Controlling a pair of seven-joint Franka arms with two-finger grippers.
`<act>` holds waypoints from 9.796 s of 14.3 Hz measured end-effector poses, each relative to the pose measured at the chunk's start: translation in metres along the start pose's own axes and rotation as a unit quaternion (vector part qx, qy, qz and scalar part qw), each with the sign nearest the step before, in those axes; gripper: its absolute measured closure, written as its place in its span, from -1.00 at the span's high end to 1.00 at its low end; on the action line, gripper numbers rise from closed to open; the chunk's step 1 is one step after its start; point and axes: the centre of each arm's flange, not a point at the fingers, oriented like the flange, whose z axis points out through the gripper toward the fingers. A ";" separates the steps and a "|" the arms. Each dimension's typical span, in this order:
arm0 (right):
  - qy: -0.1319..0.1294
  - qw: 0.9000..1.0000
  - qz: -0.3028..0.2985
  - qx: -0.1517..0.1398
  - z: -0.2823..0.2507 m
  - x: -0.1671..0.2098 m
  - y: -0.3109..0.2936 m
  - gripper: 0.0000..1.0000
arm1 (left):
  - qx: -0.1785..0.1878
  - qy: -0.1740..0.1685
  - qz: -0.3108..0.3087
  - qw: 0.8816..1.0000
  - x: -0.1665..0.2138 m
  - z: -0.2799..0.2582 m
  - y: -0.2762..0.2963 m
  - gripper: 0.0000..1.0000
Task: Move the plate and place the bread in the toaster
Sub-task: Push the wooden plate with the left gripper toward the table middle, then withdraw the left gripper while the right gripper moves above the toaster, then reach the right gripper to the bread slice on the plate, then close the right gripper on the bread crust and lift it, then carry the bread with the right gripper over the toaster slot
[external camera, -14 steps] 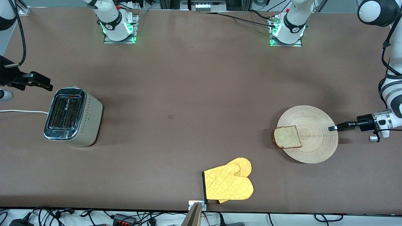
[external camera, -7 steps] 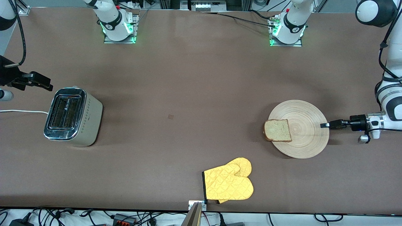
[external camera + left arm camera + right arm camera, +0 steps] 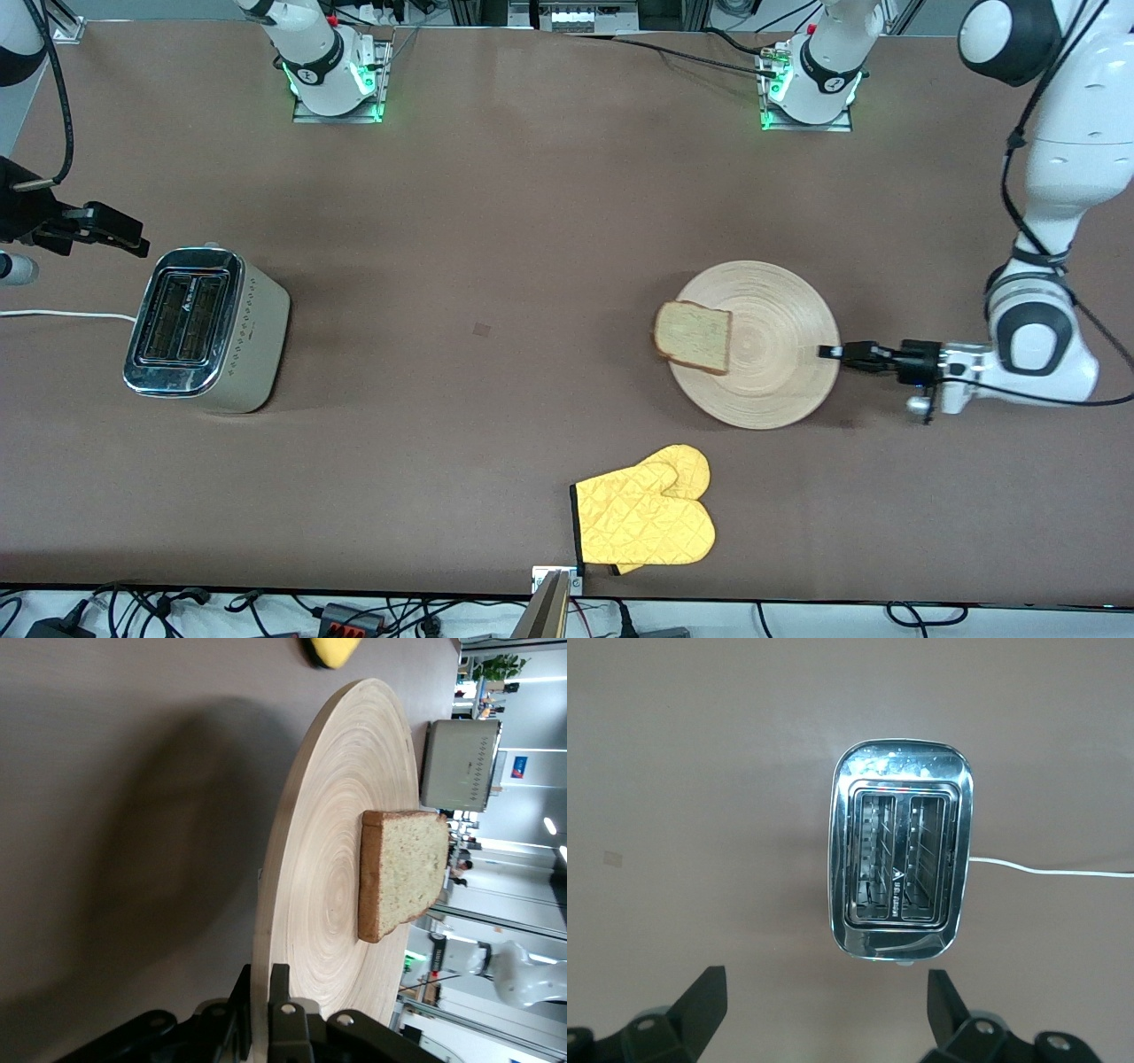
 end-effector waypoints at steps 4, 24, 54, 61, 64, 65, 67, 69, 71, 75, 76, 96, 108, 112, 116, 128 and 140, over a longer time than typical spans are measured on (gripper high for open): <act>0.000 1.000 0.000 0.000 0.000 0.000 0.000 1.00 | -0.021 0.006 -0.014 1.000 0.023 0.086 0.032 -0.81; -0.102 0.995 -0.022 0.007 0.034 -0.010 -0.027 1.00 | 0.003 0.030 0.025 0.999 0.025 0.199 0.111 0.72; 0.008 0.938 0.089 0.334 0.322 -0.033 -0.207 1.00 | 0.549 0.081 -0.011 0.832 -0.128 -0.120 0.425 1.00; 0.057 0.942 0.077 0.322 0.348 -0.039 -0.238 1.00 | 0.545 0.086 -0.021 0.834 -0.139 -0.126 0.420 1.00; 0.076 0.926 0.082 0.361 0.368 -0.043 -0.242 1.00 | 0.538 0.088 -0.025 0.838 -0.146 -0.125 0.416 1.00; 0.086 0.920 0.084 0.373 0.377 -0.044 -0.241 1.00 | 0.538 0.088 -0.026 0.838 -0.146 -0.125 0.416 1.00; 0.101 0.915 0.078 0.384 0.396 -0.047 -0.239 1.00 | 0.538 0.088 -0.026 0.838 -0.145 -0.124 0.416 1.00; 0.105 0.914 0.075 0.385 0.405 -0.046 -0.238 1.00 | 0.538 0.087 -0.025 0.838 -0.145 -0.123 0.416 1.00; 0.108 0.912 0.080 0.388 0.405 -0.043 -0.240 1.00 | 0.538 0.087 -0.026 0.838 -0.145 -0.123 0.416 1.00; 0.113 0.906 0.088 0.399 0.402 -0.038 -0.248 0.99 | 0.538 0.087 -0.025 0.838 -0.145 -0.122 0.416 1.00; 0.112 0.905 0.090 0.400 0.404 -0.037 -0.250 0.94 | 0.538 0.087 -0.025 0.838 -0.145 -0.122 0.417 1.00; 0.110 0.901 0.098 0.409 0.412 -0.035 -0.264 -0.37 | 0.538 0.086 -0.025 0.838 -0.145 -0.121 0.416 1.00; 0.177 0.904 0.071 0.383 0.347 -0.002 -0.249 -0.81 | 0.538 0.086 -0.025 0.838 -0.145 -0.121 0.416 1.00; 0.177 0.911 0.065 0.366 0.324 0.009 -0.243 -0.84 | 0.538 0.086 -0.025 0.838 -0.145 -0.121 0.416 1.00; 0.154 0.924 0.011 0.349 0.294 0.035 -0.235 -0.84 | 0.538 0.086 -0.025 0.838 -0.145 -0.121 0.416 1.00; -0.114 0.993 -0.002 0.035 0.078 0.056 -0.097 -0.84 | 0.538 0.085 -0.024 0.838 -0.145 -0.120 0.417 1.00; -0.077 0.982 0.067 -0.157 0.062 0.083 -0.022 -0.84 | 0.538 0.085 -0.024 0.838 -0.145 -0.120 0.417 1.00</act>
